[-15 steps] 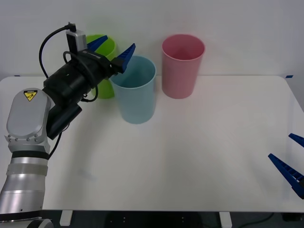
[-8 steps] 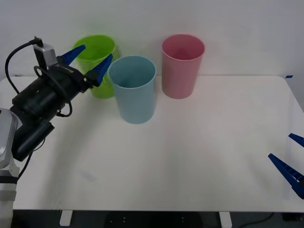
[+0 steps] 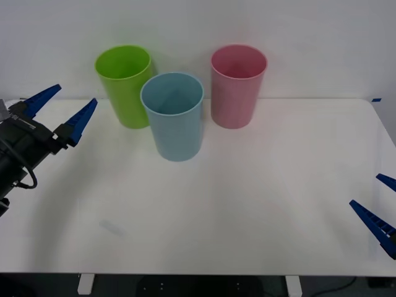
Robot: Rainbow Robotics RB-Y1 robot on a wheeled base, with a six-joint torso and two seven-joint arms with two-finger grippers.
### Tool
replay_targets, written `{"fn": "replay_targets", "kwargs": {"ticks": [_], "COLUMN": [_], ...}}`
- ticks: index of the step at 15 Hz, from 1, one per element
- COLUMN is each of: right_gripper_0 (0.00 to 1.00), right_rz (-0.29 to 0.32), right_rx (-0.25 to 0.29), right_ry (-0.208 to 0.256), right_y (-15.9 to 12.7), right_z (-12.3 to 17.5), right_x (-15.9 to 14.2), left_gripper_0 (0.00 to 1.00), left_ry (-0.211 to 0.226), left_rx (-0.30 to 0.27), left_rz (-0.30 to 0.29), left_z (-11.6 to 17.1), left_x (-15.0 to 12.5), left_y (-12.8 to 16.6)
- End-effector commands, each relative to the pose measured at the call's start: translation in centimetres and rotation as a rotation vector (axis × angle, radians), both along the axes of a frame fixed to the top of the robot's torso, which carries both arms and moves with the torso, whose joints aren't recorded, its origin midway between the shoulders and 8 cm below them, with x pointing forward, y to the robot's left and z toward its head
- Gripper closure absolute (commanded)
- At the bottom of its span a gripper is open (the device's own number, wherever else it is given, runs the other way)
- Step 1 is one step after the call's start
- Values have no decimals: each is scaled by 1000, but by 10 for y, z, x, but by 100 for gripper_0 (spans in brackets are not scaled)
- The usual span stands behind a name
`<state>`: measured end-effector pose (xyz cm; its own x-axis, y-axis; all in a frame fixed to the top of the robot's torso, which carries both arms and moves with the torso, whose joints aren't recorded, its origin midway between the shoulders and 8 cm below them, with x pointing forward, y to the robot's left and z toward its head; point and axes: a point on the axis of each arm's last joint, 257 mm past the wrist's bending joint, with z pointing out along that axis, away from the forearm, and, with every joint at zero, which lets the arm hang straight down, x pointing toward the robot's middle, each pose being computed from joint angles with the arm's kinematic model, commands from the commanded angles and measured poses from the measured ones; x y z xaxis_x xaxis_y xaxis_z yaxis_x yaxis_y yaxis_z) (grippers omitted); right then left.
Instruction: Grasp the object on the table and drop it into the matching bin: aluminum can to the light blue bin, PET bottle to the pink bin.
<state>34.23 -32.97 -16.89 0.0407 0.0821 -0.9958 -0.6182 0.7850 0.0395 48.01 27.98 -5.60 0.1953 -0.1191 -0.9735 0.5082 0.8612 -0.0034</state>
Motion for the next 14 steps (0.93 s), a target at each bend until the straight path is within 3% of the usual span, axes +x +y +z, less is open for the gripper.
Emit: {"fn": "replay_targets", "kwargs": {"ticks": [1, 8, 14], "right_gripper_0": [0, 0, 0], "right_rz": [0, 0, 0], "right_rx": [0, 0, 0], "right_ry": [0, 0, 0], "right_y": [0, 0, 0], "right_z": [0, 0, 0], "right_x": [0, 0, 0], "left_gripper_0": [0, 0, 0], "left_ry": [21, 66, 129], "left_rx": [9, 96, 147], "left_rz": [27, 103, 160], "left_z": [-11, -32, -57], "left_x": [-23, -76, -115], "left_y": [28, 95, 129]}}
